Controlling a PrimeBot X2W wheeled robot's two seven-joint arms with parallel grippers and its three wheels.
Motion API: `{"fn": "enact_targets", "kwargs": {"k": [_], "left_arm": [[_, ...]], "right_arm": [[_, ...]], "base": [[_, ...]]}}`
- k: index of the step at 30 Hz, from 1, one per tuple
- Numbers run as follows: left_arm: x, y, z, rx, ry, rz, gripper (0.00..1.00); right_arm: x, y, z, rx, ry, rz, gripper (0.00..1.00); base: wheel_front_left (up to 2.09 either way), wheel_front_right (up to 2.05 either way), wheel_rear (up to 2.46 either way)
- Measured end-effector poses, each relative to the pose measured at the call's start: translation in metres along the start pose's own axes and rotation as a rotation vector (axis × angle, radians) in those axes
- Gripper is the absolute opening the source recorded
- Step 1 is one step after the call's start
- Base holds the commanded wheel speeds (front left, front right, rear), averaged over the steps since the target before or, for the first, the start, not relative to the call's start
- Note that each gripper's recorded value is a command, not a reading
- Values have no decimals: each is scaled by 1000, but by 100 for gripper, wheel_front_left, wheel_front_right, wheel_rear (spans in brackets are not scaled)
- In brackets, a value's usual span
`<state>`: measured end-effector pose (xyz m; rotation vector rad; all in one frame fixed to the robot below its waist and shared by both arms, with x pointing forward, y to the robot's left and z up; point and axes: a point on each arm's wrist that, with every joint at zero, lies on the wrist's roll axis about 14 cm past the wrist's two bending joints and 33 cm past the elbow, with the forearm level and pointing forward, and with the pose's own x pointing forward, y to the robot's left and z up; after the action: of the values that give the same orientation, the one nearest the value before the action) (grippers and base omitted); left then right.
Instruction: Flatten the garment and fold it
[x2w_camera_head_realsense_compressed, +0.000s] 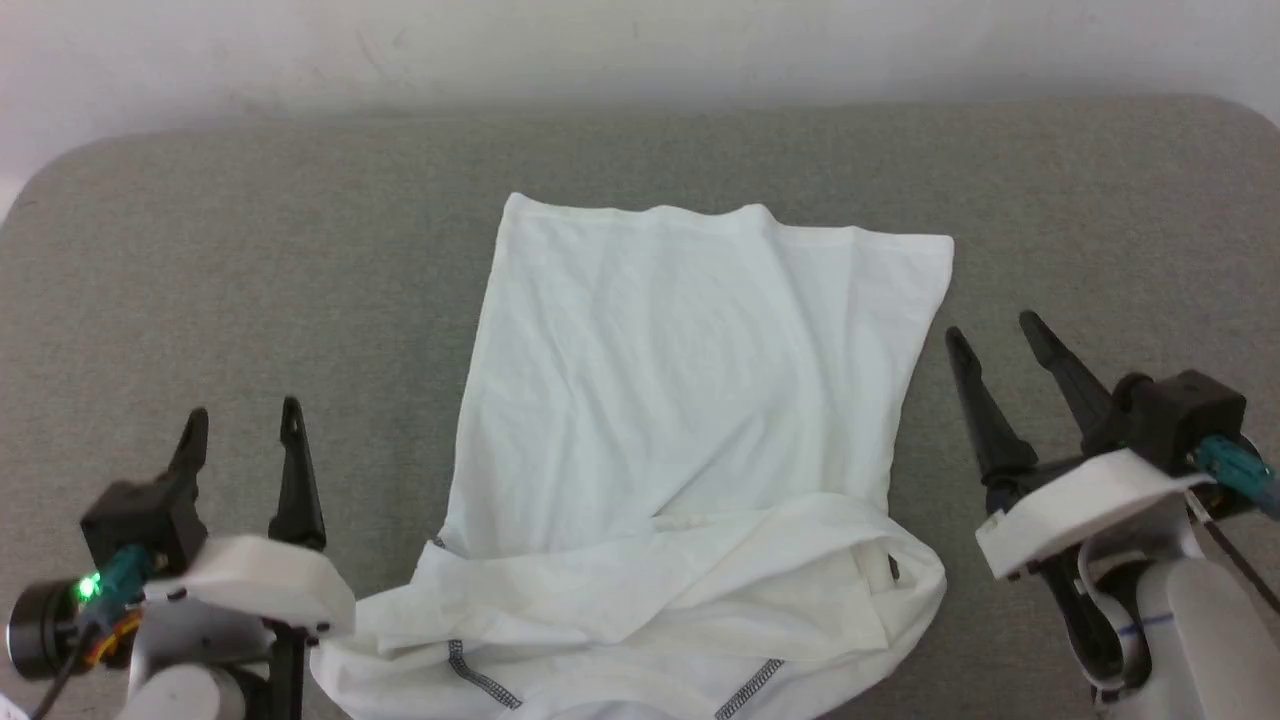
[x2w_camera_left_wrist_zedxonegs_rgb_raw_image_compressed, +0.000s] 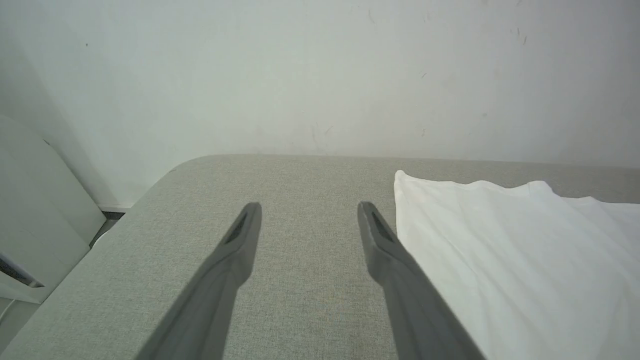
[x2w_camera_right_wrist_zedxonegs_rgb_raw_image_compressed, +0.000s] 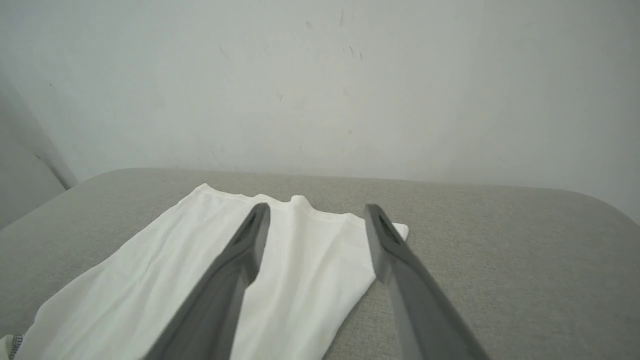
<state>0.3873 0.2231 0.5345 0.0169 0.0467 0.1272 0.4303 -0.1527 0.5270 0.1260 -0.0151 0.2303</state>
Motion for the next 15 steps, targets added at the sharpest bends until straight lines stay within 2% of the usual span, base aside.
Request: {"fn": "enact_targets", "kwargs": {"k": [6,15], "left_arm": [[39,-21,14,-7,-12,-93,100],[127,-80,28,-5,53,-285,100]], "right_arm": [[-15,-6,8,-8,16,-74,100],[-8,-22,1,-28,45,-135,100]], "base": [[0,0,0],[0,0,0]]}}
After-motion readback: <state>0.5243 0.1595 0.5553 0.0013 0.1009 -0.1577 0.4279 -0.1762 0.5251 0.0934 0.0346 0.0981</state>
